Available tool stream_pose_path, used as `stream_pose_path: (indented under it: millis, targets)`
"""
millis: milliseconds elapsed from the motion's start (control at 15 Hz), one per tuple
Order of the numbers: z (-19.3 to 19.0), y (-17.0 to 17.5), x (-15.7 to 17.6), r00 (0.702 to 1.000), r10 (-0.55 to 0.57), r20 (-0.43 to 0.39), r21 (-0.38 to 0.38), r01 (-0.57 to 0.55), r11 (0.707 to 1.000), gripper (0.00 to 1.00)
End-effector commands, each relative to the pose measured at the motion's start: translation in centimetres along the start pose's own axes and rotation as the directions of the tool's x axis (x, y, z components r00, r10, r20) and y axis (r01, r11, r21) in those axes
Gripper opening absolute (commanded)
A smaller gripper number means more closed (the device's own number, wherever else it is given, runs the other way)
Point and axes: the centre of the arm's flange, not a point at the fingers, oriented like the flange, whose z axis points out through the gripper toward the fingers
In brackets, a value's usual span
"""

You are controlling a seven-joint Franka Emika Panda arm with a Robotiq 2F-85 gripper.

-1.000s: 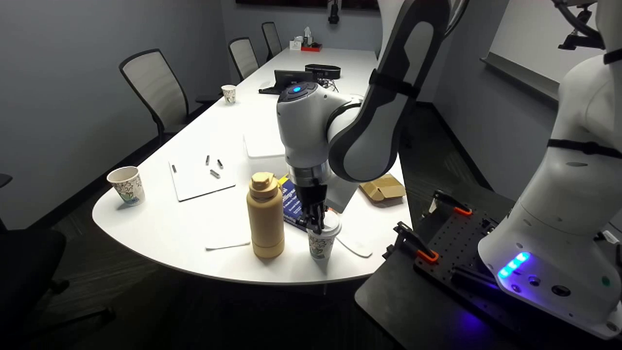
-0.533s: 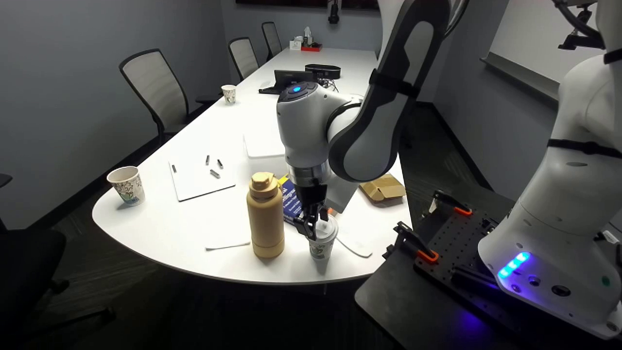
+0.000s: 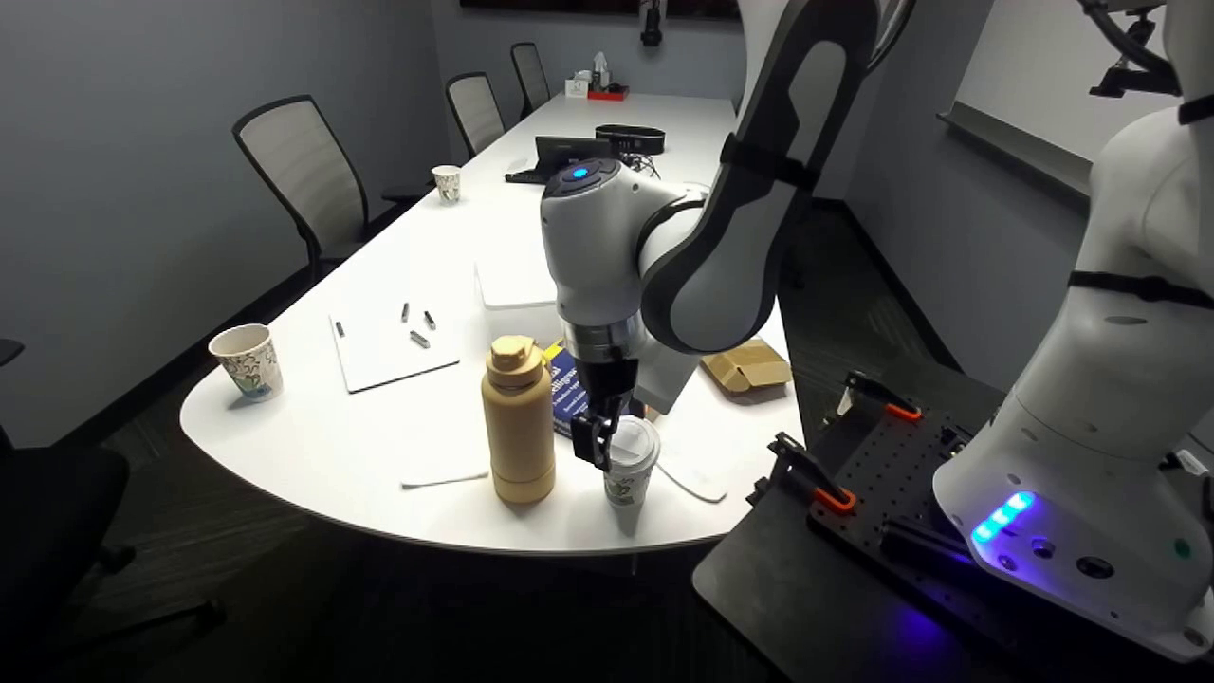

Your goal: Put the white lid on the paper cup

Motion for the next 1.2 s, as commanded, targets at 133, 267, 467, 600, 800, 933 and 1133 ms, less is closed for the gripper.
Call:
stream_pose_path:
  millis: [133,267,467,600,800,933,1133]
  targets:
    - [-2.2,2.2,0.0,0.998,0.060,-0.004,0.027,-0.059,0.998,1.00]
    - [-2.8,3.4,0.1,0.995,0.102,-0.008,0.048,-0.102,0.994,1.00]
    - [-3.8,5.4,0.2,0.987,0.160,-0.019,0.073,-0.158,0.985,1.00]
    - [-4.4,6.5,0.2,0.980,0.196,-0.022,0.093,-0.193,0.977,1.00]
    - [-4.8,7.6,0.2,0.975,0.222,-0.020,0.116,-0.218,0.969,1.00]
    - [-5.0,8.0,0.2,0.971,0.236,-0.021,0.128,-0.232,0.964,1.00]
    - [-5.0,8.4,0.3,0.968,0.250,-0.018,0.135,-0.246,0.960,1.00]
